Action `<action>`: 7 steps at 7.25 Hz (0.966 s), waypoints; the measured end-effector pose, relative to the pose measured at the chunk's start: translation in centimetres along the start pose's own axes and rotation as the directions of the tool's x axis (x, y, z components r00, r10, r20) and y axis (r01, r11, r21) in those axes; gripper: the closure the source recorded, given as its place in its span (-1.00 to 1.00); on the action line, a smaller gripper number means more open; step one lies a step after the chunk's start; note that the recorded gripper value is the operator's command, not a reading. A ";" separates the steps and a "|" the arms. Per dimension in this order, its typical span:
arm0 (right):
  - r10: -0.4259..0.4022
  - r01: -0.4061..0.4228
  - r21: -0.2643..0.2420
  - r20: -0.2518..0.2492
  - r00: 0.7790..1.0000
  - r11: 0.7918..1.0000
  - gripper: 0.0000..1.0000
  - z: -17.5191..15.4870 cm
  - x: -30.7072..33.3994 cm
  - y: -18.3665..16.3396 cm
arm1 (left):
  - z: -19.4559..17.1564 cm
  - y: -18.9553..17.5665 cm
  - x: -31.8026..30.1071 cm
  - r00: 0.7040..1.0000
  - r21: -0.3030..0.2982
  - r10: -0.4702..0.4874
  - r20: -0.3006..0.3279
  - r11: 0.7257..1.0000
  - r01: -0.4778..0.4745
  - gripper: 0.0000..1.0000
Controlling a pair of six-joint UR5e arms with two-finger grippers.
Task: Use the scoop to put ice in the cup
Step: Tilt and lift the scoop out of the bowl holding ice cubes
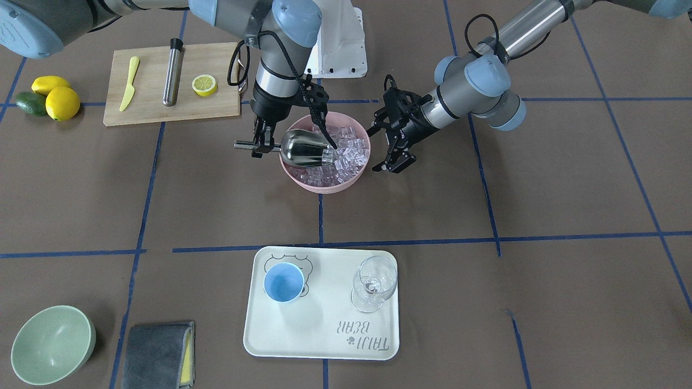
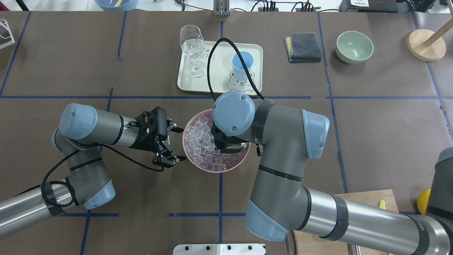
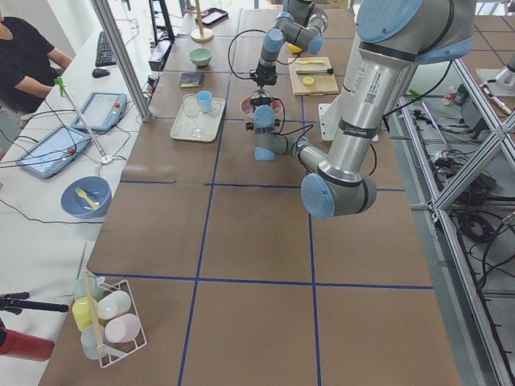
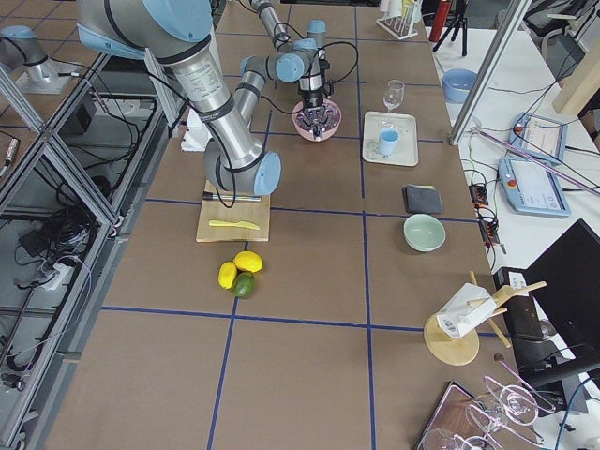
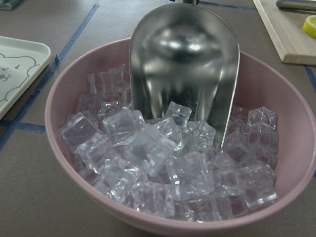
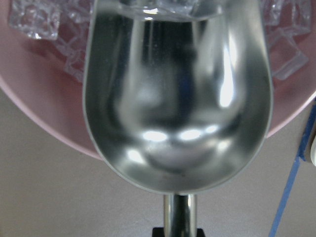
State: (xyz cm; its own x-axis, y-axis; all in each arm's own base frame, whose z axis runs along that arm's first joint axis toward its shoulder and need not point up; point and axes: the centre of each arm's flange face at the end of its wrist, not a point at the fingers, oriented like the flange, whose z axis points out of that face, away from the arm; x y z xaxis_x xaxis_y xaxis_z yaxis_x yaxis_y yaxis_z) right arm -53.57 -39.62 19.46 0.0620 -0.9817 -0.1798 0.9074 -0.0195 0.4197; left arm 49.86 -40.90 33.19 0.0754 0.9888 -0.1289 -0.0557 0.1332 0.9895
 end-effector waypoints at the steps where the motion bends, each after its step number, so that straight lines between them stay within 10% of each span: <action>1: 0.007 -0.008 0.043 0.007 1.000 0.999 1.00 0.6 0.1 0.6 | 0.0 0.0 -0.1 1.000 0.000 0.000 0.001 1.000 0.000 -1.00; 7: 0.030 -0.036 0.214 0.035 0.999 0.976 1.00 2.5 0.7 3.4 | -0.3 0.0 -0.4 1.000 0.000 -0.001 0.008 1.000 0.001 -1.00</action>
State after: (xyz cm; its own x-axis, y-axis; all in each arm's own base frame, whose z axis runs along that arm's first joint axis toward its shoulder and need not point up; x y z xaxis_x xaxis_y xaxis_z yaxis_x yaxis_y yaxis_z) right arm -51.51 -40.85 22.99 0.0744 -0.9879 -0.1361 0.7948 -0.0237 0.6064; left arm 49.53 -41.32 33.21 0.0838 0.9881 -0.1293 -0.0561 0.1342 0.9894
